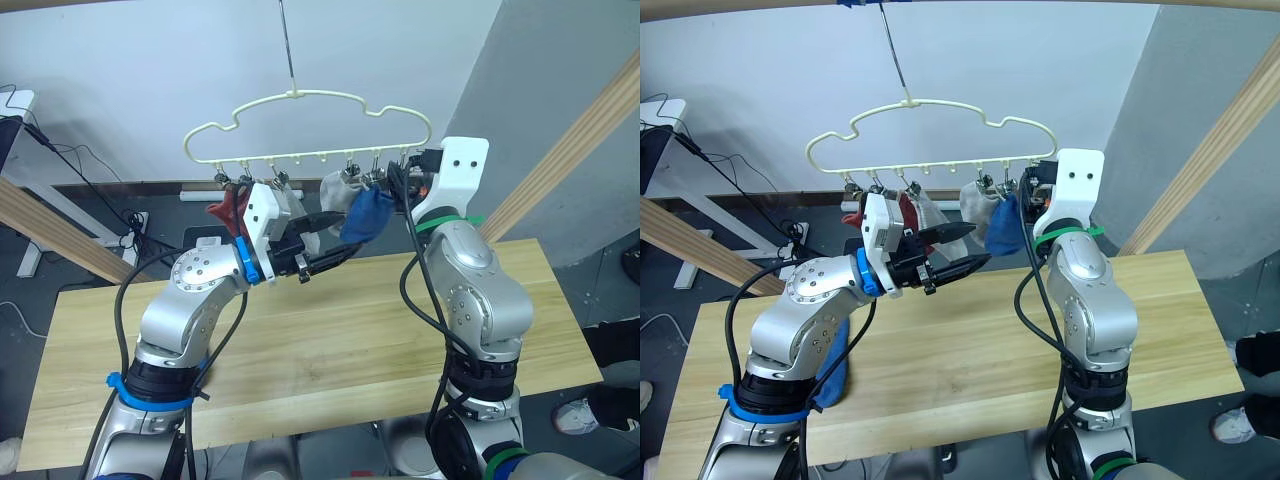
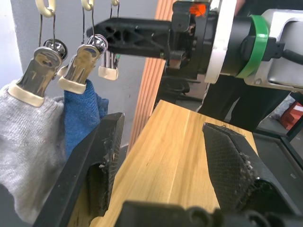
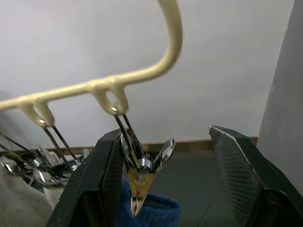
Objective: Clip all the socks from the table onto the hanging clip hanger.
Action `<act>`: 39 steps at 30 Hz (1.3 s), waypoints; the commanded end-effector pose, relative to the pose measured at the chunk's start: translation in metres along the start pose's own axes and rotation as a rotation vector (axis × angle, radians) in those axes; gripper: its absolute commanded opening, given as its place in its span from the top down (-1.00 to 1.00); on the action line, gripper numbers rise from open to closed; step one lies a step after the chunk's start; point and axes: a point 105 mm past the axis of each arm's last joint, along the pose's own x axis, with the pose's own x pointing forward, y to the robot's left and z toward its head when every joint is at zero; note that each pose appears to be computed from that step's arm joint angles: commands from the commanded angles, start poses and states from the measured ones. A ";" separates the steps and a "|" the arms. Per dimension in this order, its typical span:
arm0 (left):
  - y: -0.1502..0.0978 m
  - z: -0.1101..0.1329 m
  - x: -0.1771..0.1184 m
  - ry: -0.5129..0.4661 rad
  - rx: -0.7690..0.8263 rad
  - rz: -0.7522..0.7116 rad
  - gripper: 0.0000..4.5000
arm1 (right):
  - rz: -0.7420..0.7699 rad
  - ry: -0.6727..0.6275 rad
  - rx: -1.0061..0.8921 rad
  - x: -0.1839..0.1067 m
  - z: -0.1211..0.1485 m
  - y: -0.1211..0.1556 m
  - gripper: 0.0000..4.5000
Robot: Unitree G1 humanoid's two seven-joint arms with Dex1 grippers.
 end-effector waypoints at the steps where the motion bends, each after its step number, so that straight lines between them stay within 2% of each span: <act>1: -0.003 0.011 0.002 -0.034 0.046 -0.018 -0.29 | 0.019 -0.049 0.067 -0.006 0.013 0.009 -0.28; 26: -0.004 0.008 0.002 -0.025 0.044 -0.017 -0.29 | 0.087 -0.066 0.190 -0.012 0.020 0.022 -0.28; 29: -0.004 0.008 0.002 -0.024 0.044 -0.018 -0.31 | 0.089 -0.063 0.197 -0.012 0.020 0.023 -0.03; 33: -0.004 0.007 0.002 -0.024 0.044 -0.018 -0.31 | 0.090 -0.065 0.201 -0.012 0.021 0.024 0.59; 36: -0.005 0.006 0.002 -0.022 0.040 -0.018 -0.31 | 0.092 -0.066 0.200 -0.013 0.021 0.024 0.95; 39: -0.005 0.006 0.001 -0.023 0.038 -0.012 -0.31 | 0.093 -0.068 0.198 -0.013 0.021 0.024 0.99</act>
